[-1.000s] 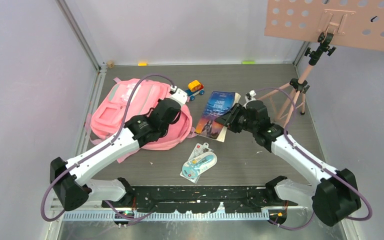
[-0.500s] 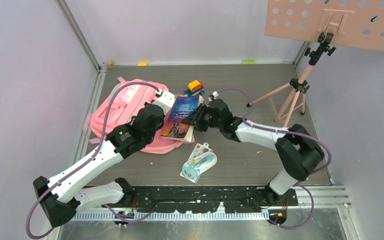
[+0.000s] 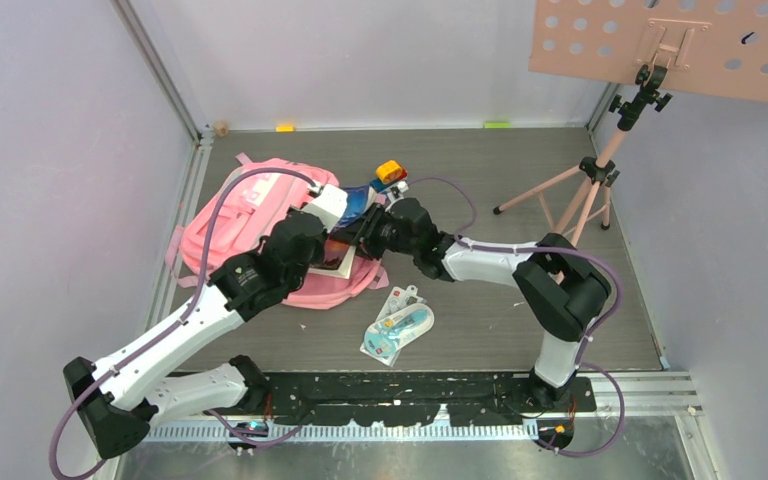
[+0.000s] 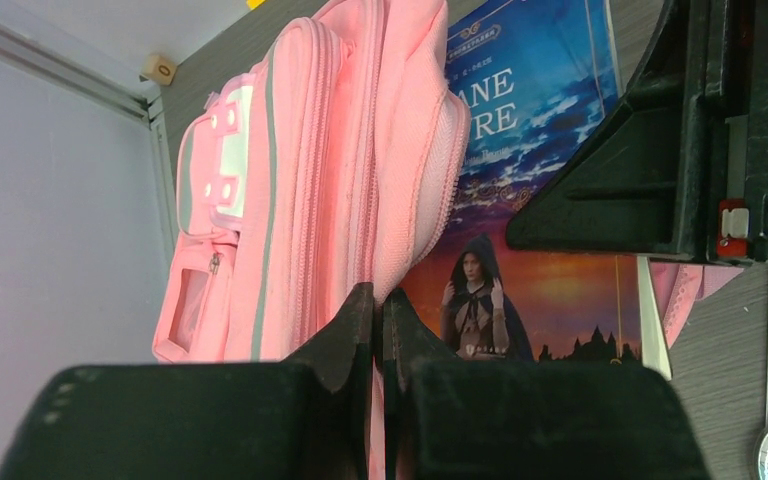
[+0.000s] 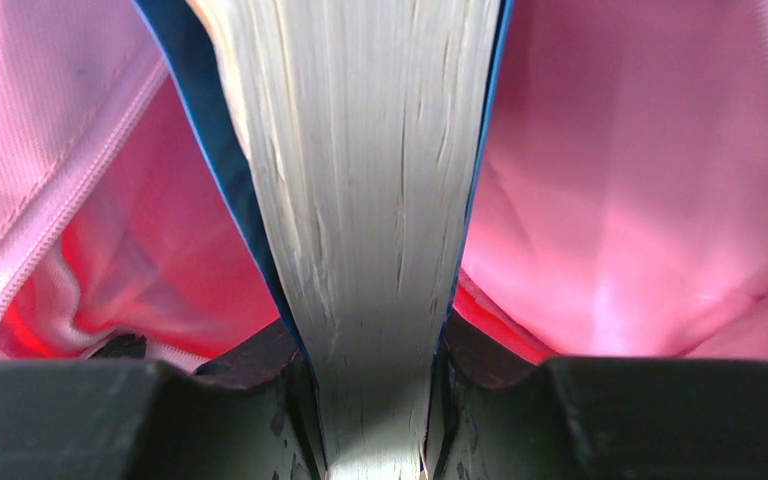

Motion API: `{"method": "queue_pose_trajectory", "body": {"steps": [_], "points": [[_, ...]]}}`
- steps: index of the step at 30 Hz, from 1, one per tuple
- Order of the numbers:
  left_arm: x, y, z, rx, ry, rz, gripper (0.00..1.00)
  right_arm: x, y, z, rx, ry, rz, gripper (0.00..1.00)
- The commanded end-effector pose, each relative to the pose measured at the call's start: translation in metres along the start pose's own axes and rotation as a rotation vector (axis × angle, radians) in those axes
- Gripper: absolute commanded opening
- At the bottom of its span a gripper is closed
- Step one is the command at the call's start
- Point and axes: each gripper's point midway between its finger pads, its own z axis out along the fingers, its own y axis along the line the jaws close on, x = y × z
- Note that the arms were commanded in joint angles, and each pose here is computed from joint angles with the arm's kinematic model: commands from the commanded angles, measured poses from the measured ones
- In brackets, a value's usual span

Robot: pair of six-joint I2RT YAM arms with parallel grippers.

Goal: Pack the student bag
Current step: Place the book in the student bag.

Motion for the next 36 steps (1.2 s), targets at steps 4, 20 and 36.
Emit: {"method": "queue_pose_trajectory", "body": {"steps": [4, 20, 36], "points": [[-0.030, 0.002, -0.004, 0.010, -0.106, -0.103, 0.00, -0.003, 0.123, -0.009, -0.394, -0.010, -0.075, 0.01], [-0.028, 0.006, -0.005, 0.001, -0.103, -0.137, 0.00, -0.010, 0.093, 0.081, -0.309, -0.043, -0.152, 0.04], [-0.033, 0.008, -0.011, 0.055, -0.143, -0.218, 0.00, 0.001, 0.065, 0.117, -0.244, -0.003, -0.315, 0.49]]}}
